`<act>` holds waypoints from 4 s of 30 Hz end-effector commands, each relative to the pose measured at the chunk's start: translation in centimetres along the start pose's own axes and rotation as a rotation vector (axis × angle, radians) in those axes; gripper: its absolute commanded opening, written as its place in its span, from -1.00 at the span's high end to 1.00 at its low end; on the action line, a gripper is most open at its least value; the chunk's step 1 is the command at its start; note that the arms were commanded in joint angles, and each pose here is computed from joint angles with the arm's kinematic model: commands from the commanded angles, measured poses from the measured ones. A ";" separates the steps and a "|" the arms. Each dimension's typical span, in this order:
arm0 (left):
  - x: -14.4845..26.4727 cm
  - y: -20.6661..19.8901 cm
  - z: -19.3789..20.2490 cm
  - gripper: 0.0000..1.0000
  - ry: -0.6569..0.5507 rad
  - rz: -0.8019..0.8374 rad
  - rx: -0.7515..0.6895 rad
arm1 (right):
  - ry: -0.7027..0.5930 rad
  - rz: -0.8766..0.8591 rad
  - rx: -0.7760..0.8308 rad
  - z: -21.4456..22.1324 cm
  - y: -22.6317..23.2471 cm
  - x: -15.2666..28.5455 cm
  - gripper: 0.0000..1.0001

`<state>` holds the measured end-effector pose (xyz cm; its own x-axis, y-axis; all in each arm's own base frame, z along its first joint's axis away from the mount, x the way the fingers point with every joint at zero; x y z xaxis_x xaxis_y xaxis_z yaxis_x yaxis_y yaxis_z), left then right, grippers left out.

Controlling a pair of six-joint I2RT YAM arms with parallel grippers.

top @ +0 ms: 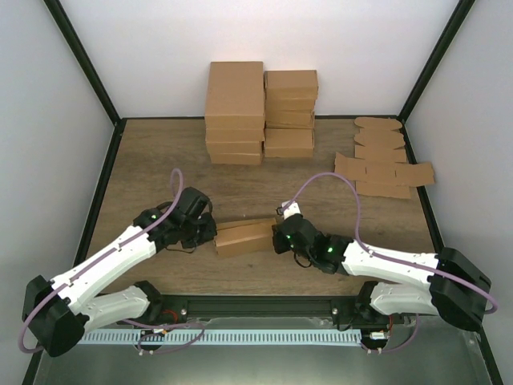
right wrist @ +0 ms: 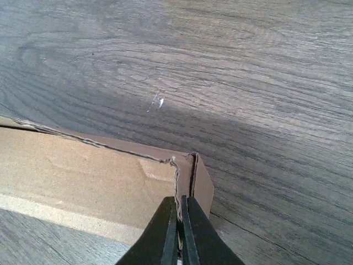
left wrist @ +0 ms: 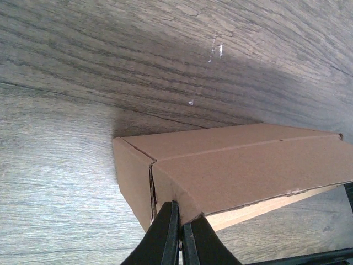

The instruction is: Fold the paper box

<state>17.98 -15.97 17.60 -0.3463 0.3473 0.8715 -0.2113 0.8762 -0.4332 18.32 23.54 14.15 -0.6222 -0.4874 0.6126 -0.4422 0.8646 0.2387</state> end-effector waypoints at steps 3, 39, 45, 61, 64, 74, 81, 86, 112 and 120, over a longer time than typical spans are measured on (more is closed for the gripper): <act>-0.5 0.6 0.4 0.92 0.015 0.021 -0.008 | 0.194 0.072 0.072 4.3 -1.6 -0.4 0.93; -2.5 4.2 2.4 0.92 0.061 -0.083 -0.037 | 0.083 0.050 0.069 -0.7 0.1 1.8 0.37; -2.4 4.2 2.4 0.92 0.061 -0.078 -0.035 | 0.090 0.019 0.066 -1.4 1.0 1.6 0.40; -2.2 3.7 2.2 0.93 0.053 -0.058 -0.033 | 0.045 0.100 0.073 -3.7 1.4 0.6 0.40; -2.2 3.6 2.2 0.93 0.051 -0.055 -0.040 | 0.031 0.114 0.081 -4.1 1.3 0.5 0.40; -2.2 3.6 2.2 0.93 0.048 -0.057 -0.039 | 0.058 0.105 0.095 -4.3 1.7 -0.1 0.91; -2.0 3.5 2.4 0.92 0.038 -0.055 -0.031 | 0.110 0.070 0.059 -2.7 1.5 0.2 0.99; -1.5 3.3 2.3 0.92 0.006 -0.038 -0.035 | 0.154 0.060 0.032 -0.9 1.0 0.1 0.99; -2.4 3.5 4.0 0.93 0.029 -0.037 -0.041 | 0.270 0.089 0.007 3.6 -0.8 -0.1 0.99; -0.6 2.6 3.0 0.37 -0.022 -0.035 -0.056 | 0.262 0.091 0.006 4.0 -1.3 0.3 0.99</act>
<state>15.54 -15.52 14.56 -0.3826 0.3384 0.8597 -0.1626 0.8913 -0.4232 18.52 24.14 15.01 -0.5867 -0.4577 0.6680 -0.4057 0.8801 0.2467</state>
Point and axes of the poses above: each gripper's point midway between its finger pads, its own x axis back along the fingers, its own y axis along the line the jaws close on, z = x × y, the point moved 5 cm from there along x, back along the fingers, and after that the axes turned 1 degree about x, right-handed, at the moved point
